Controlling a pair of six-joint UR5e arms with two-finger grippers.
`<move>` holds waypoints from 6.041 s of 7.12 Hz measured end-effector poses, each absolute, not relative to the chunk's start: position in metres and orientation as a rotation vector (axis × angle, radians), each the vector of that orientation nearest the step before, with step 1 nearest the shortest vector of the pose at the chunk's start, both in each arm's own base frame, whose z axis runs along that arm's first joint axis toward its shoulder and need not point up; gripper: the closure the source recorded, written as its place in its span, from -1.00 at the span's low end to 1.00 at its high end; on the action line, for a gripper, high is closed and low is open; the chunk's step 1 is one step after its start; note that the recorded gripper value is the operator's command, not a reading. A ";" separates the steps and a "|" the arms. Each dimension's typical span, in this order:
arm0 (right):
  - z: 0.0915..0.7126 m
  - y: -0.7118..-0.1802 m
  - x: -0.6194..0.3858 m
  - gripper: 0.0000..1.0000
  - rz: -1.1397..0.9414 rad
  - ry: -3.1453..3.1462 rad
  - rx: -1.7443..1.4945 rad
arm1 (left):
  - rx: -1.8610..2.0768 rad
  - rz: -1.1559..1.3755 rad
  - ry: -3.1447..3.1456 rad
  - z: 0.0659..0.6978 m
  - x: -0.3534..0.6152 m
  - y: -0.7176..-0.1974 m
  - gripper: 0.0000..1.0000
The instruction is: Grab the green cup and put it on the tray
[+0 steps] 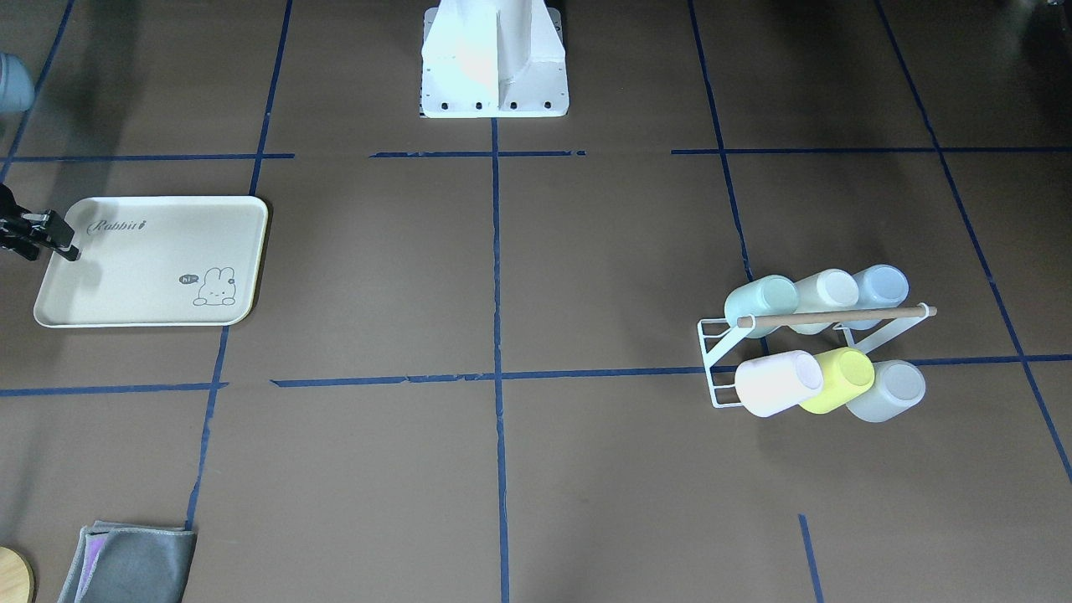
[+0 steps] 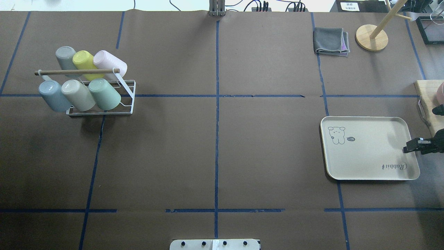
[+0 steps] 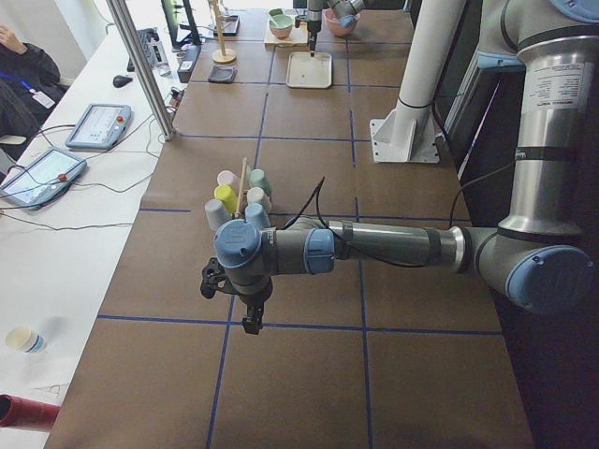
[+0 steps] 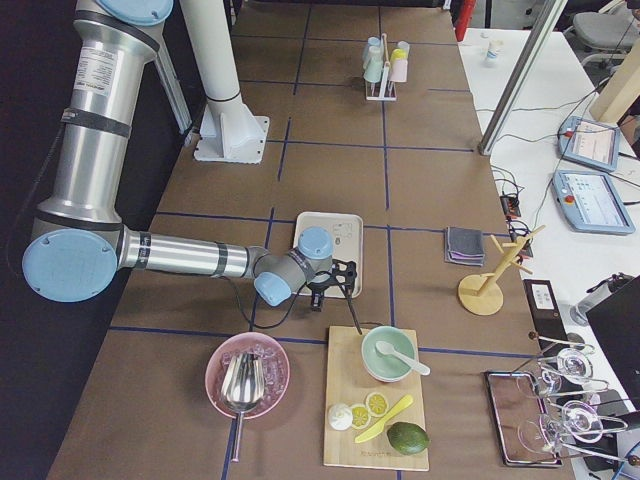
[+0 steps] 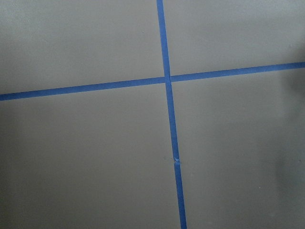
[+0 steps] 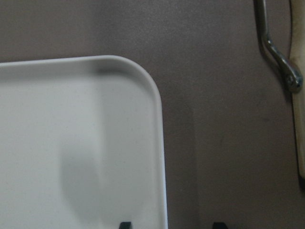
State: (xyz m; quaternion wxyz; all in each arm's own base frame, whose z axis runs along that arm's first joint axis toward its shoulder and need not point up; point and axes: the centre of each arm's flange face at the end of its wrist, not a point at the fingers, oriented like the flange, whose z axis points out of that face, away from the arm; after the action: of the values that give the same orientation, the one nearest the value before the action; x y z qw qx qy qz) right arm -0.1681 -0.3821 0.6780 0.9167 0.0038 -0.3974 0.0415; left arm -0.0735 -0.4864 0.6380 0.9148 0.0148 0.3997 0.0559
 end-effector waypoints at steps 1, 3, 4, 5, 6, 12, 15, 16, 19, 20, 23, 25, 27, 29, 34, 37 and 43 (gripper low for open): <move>0.678 -0.382 -0.168 0.43 0.085 -0.818 0.007 | 0.031 0.116 0.823 0.638 -0.073 -0.486 -1.00; 0.677 -0.381 -0.168 1.00 0.084 -0.818 0.008 | 0.031 0.116 0.823 0.638 -0.073 -0.486 -1.00; 0.677 -0.381 -0.168 1.00 0.083 -0.819 0.009 | 0.031 0.116 0.823 0.638 -0.073 -0.486 -1.00; 0.677 -0.381 -0.167 1.00 0.083 -0.819 0.010 | 0.030 0.115 0.823 0.638 -0.073 -0.486 -1.00; 0.675 -0.381 -0.166 1.00 0.082 -0.823 0.014 | 0.030 0.115 0.823 0.638 -0.073 -0.486 -1.00; 0.611 -0.388 -0.140 1.00 0.074 -0.986 0.034 | 0.031 0.115 0.823 0.637 -0.073 -0.486 -1.00; 0.559 -0.421 -0.137 1.00 0.053 -1.137 0.020 | 0.032 0.115 0.823 0.637 -0.073 -0.486 -1.00; 0.527 -0.442 -0.151 1.00 0.075 -1.180 0.011 | 0.032 0.115 0.823 0.637 -0.073 -0.486 -1.00; 0.448 -0.464 -0.235 1.00 0.111 -1.200 0.047 | 0.031 0.115 0.823 0.637 -0.073 -0.486 -1.00; 0.432 -0.455 -0.265 1.00 0.130 -1.189 0.059 | 0.031 0.115 0.823 0.638 -0.073 -0.486 -1.00; 0.364 -0.424 -0.367 1.00 0.151 -1.116 0.078 | 0.027 0.113 0.823 0.640 -0.073 -0.486 -1.00; 0.329 -0.407 -0.422 1.00 0.125 -1.080 0.076 | 0.022 0.113 0.824 0.643 -0.073 -0.486 -1.00; 0.312 -0.392 -0.450 1.00 0.095 -1.064 0.064 | 0.019 0.112 0.824 0.645 -0.073 -0.485 -1.00; 0.310 -0.383 -0.462 1.00 0.080 -1.058 0.058 | 0.018 0.112 0.824 0.645 -0.073 -0.485 -1.00; 0.311 -0.384 -0.481 -1.00 0.073 -1.046 0.053 | 0.019 0.113 0.824 0.645 -0.073 -0.485 -1.00; 0.296 -0.405 -0.466 -1.00 0.105 -1.056 0.068 | 0.045 0.122 0.818 0.629 -0.073 -0.496 -1.00; 0.270 -0.496 -0.313 -1.00 0.192 -0.884 0.069 | 0.319 0.351 0.784 0.455 -0.020 -0.551 -1.00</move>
State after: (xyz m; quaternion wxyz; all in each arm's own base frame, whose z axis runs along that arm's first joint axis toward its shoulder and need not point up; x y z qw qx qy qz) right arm -0.3128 -0.4959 0.2703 0.8988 0.0335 -0.4271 0.0927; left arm -0.0200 -0.5506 0.4547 0.8969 0.1540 0.3783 0.1695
